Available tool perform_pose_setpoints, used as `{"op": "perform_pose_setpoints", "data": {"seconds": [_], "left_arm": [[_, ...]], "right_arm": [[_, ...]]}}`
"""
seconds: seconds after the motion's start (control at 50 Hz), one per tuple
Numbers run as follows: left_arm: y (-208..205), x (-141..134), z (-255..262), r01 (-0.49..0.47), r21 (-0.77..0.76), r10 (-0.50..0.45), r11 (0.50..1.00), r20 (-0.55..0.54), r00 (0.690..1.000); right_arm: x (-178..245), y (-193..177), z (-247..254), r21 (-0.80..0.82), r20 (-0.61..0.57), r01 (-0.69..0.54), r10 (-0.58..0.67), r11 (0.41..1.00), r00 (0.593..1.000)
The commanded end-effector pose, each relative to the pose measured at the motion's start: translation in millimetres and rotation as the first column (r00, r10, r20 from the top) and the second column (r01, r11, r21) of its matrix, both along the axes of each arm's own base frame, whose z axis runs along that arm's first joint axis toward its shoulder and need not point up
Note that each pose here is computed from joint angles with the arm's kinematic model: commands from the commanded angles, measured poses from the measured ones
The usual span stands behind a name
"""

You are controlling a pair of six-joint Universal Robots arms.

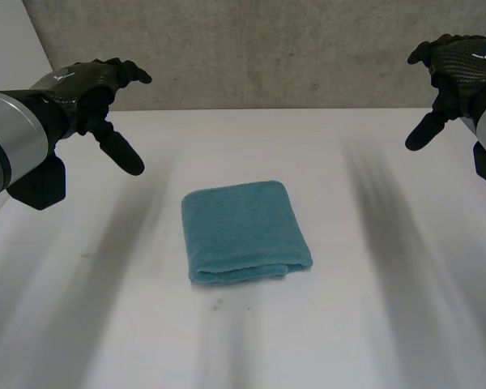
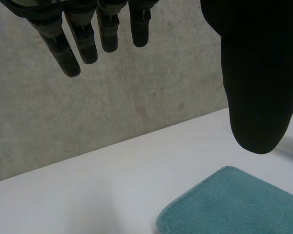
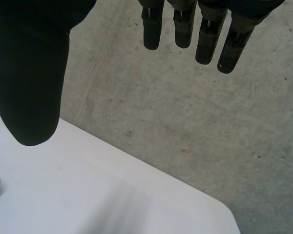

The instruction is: Fold the laundry

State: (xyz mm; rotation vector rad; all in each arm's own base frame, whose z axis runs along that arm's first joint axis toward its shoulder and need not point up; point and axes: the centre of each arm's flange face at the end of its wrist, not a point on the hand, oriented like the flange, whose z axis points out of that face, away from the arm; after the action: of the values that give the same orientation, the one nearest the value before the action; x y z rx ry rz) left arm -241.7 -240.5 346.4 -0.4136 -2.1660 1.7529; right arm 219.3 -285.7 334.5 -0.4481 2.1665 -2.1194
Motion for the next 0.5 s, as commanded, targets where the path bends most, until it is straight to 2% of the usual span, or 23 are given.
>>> {"op": "perform_pose_setpoints", "data": {"seconds": [0.02,0.5], "left_arm": [[4,1,-2,0.003,0.008,-0.003,1.000,0.000,1.000],[6,1,-3,0.008,-0.009,-0.008,1.000,-0.004,1.000]], "right_arm": [[3,3,-1,0.004,0.003,-0.034,0.034,0.999,0.999],[2,11,10,-0.035,0.004,-0.037,0.038,0.999,0.999]]}}
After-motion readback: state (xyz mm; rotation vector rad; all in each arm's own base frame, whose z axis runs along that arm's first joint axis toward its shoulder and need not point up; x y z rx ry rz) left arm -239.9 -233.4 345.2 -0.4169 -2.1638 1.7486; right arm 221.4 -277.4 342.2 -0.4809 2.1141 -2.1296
